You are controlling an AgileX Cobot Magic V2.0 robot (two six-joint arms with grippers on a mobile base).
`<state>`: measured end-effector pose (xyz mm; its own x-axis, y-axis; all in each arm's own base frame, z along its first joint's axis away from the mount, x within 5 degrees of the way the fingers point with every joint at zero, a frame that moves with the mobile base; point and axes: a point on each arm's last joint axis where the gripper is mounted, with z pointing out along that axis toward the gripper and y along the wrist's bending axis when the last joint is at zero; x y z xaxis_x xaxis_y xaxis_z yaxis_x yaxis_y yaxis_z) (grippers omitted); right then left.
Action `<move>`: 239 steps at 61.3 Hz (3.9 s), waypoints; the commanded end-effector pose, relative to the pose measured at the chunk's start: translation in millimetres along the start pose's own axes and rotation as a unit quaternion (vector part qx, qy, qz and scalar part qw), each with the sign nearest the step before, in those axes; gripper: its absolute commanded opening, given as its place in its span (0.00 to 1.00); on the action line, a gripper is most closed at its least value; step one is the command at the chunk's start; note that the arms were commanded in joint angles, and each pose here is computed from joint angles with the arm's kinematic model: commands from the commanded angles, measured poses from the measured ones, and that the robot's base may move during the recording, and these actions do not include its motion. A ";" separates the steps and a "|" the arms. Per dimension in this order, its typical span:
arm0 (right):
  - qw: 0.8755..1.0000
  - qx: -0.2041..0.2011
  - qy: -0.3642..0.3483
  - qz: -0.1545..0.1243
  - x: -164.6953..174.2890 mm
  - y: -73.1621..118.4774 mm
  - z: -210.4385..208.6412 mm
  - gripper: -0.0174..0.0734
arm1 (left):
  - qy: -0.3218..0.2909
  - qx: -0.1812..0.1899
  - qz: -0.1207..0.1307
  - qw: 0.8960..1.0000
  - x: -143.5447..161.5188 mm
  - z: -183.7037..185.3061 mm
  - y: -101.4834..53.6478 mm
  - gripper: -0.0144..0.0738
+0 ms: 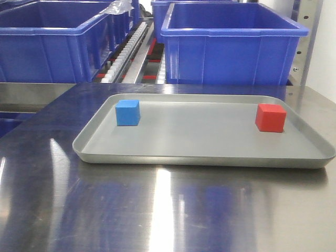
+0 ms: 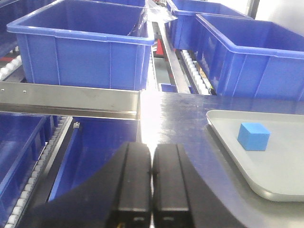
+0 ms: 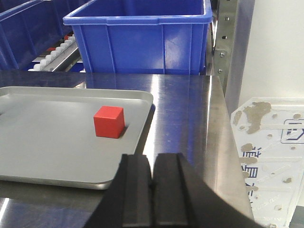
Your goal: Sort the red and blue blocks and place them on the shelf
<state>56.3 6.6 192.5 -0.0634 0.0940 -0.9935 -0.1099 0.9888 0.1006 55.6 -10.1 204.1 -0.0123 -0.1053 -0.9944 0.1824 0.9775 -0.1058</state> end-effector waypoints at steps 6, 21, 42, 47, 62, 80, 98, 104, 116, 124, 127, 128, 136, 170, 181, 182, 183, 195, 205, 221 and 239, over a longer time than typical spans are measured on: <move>0.999 -0.002 -0.049 -0.002 -8.4 0.5 -1.6 0.27 | -0.037 0.008 -0.006 0.999 2.5 -0.8 -0.4 0.32; 0.999 -0.002 -0.050 -0.002 -8.5 0.5 -1.6 0.27 | -0.037 0.008 -0.006 0.999 2.5 -0.8 -0.4 0.32; 0.997 -0.004 -0.077 -0.002 -13.4 0.9 -2.2 0.27 | -0.037 0.008 -0.006 0.999 2.5 -0.8 -0.4 0.32; 0.996 -0.005 -0.087 -0.002 -15.3 1.0 -2.5 0.27 | -0.037 0.008 -0.006 0.999 2.5 -0.8 -0.4 0.32; 0.997 -0.004 -0.071 0.037 -30.0 2.0 6.5 0.27 | -0.037 0.008 -0.006 0.999 2.5 -0.8 -0.4 0.32; 0.999 0.010 0.023 0.043 -94.5 8.1 69.8 0.27 | -0.037 0.008 -0.006 0.999 2.5 -0.8 -0.4 0.32; 0.984 0.024 0.170 0.043 -109.1 10.4 151.8 0.27 | -0.037 0.006 -0.006 0.999 2.5 -0.8 -0.2 0.32; 0.974 0.027 0.222 0.045 -106.3 11.0 167.6 0.27 | -0.037 0.006 -0.006 0.999 2.5 -0.8 -0.2 0.32; 0.968 0.030 0.244 0.045 -102.1 10.6 186.1 0.27 | -0.037 0.006 -0.006 0.999 2.5 -0.8 -0.2 0.32; 0.969 0.030 0.242 0.045 -100.2 10.2 189.2 0.27 | -0.037 0.006 -0.006 0.999 2.5 -0.8 -0.2 0.32; 0.968 0.030 0.246 0.044 -99.4 10.2 189.1 0.28 | -0.037 0.006 -0.006 0.999 2.5 -0.8 -0.2 0.32; 0.967 0.031 0.249 0.044 -99.0 10.2 189.2 0.28 | -0.037 0.006 -0.006 0.999 2.5 -0.8 -0.2 0.32; 0.952 0.033 0.300 0.045 -96.0 10.8 186.1 0.59 | -0.037 0.006 -0.006 0.999 2.5 -0.8 -0.2 0.32; 0.932 -0.008 0.361 0.026 -130.7 40.4 221.1 0.73 | -0.037 0.006 -0.006 0.999 2.5 -0.8 -0.2 0.32; 0.923 -0.025 0.383 0.017 -128.9 55.4 245.5 0.73 | -0.037 0.006 -0.006 0.999 2.5 -0.8 -0.2 0.32; 0.922 -0.027 0.386 0.016 -128.2 56.7 247.0 0.73 | -0.037 0.006 -0.006 0.999 2.5 -0.8 -0.2 0.32; 0.921 -0.028 0.389 0.015 -127.6 57.9 249.8 0.73 | -0.037 0.006 -0.006 0.999 2.5 -0.8 -0.2 0.32; 0.909 -0.032 0.415 0.004 -120.1 66.4 271.3 0.73 | -0.037 0.006 -0.006 0.999 2.5 -0.8 -0.2 0.32; 0.897 -0.029 0.442 0.001 -112.6 67.5 282.7 0.73 | -0.037 0.006 -0.006 0.999 2.5 -0.8 -0.2 0.32; 0.887 -0.026 0.461 -0.002 -100.7 67.6 293.7 0.73 | -0.037 0.006 -0.006 0.999 2.5 -0.8 -0.2 0.32; 0.892 -0.016 0.452 -0.025 -101.0 64.2 295.8 0.73 | -0.037 0.006 -0.006 0.999 2.5 -0.8 -0.2 0.32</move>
<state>347.2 95.3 256.1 -0.8897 -0.1060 -0.4440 -0.1545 0.9852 0.0744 55.6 -10.1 204.1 -0.0123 -0.1053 -0.9944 0.1824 0.9775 -0.1058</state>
